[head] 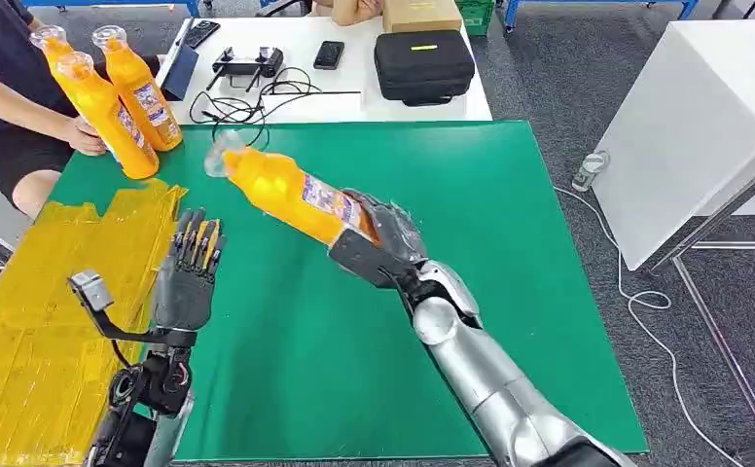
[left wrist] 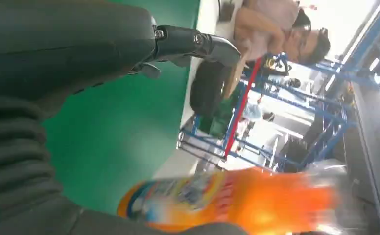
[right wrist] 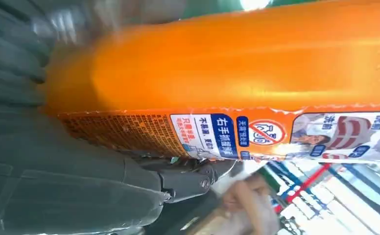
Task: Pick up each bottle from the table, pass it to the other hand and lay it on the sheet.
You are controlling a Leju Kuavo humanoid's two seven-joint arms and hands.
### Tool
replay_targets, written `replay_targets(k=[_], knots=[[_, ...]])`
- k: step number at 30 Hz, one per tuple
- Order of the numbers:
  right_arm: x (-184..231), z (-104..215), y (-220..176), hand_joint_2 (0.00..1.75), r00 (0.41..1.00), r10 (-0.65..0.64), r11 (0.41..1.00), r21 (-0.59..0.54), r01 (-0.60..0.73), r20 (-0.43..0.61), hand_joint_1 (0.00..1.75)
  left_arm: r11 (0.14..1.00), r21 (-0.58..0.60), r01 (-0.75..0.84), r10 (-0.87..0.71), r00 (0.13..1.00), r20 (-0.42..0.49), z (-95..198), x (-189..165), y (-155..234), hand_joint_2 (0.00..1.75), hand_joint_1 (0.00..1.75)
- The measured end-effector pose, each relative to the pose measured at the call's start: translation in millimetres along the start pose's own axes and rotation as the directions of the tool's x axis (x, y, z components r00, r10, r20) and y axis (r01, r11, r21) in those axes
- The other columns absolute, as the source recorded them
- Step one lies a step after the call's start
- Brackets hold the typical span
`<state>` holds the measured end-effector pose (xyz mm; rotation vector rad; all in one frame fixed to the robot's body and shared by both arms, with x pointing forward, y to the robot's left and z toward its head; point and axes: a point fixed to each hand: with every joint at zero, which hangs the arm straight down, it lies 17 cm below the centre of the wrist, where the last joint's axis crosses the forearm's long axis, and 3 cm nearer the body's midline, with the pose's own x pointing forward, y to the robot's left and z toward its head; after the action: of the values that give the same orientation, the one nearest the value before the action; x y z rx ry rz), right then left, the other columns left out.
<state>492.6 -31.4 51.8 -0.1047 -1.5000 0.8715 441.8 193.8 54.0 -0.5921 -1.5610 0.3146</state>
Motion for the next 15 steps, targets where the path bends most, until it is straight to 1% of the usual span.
replay_targets(k=[3,7,9,13,15], knots=[[29.1,-11.0,12.7,1.75,1.0,-0.025,1.0,0.019,0.025,0.016,1.75,0.999,-0.034,-0.006,0.006,1.0,0.002,-8.0,0.3,-19.5,1.75,0.0],[50.9,-17.3,25.7,1.75,0.999,-0.042,0.998,0.041,0.041,0.029,1.75,0.998,-0.064,-0.012,0.012,1.0,0.003,-13.6,0.2,-35.5,1.75,0.0],[53.7,-18.6,31.9,1.75,0.999,-0.051,0.997,0.061,0.05,0.014,1.75,0.998,-0.067,-0.01,0.01,1.0,0.003,-15.0,0.2,-38.1,1.75,0.0],[49.4,-19.0,43.8,1.75,0.997,-0.063,0.993,0.092,0.068,-0.05,1.75,0.998,-0.067,-0.007,0.007,1.0,0.001,-17.6,-0.3,-44.6,1.75,0.0],[48.8,-18.3,48.6,1.75,0.996,-0.062,0.993,0.1,0.068,-0.062,1.75,0.998,-0.066,-0.009,0.009,1.0,-0.003,-18.8,-1.0,-47.4,1.75,0.0]])
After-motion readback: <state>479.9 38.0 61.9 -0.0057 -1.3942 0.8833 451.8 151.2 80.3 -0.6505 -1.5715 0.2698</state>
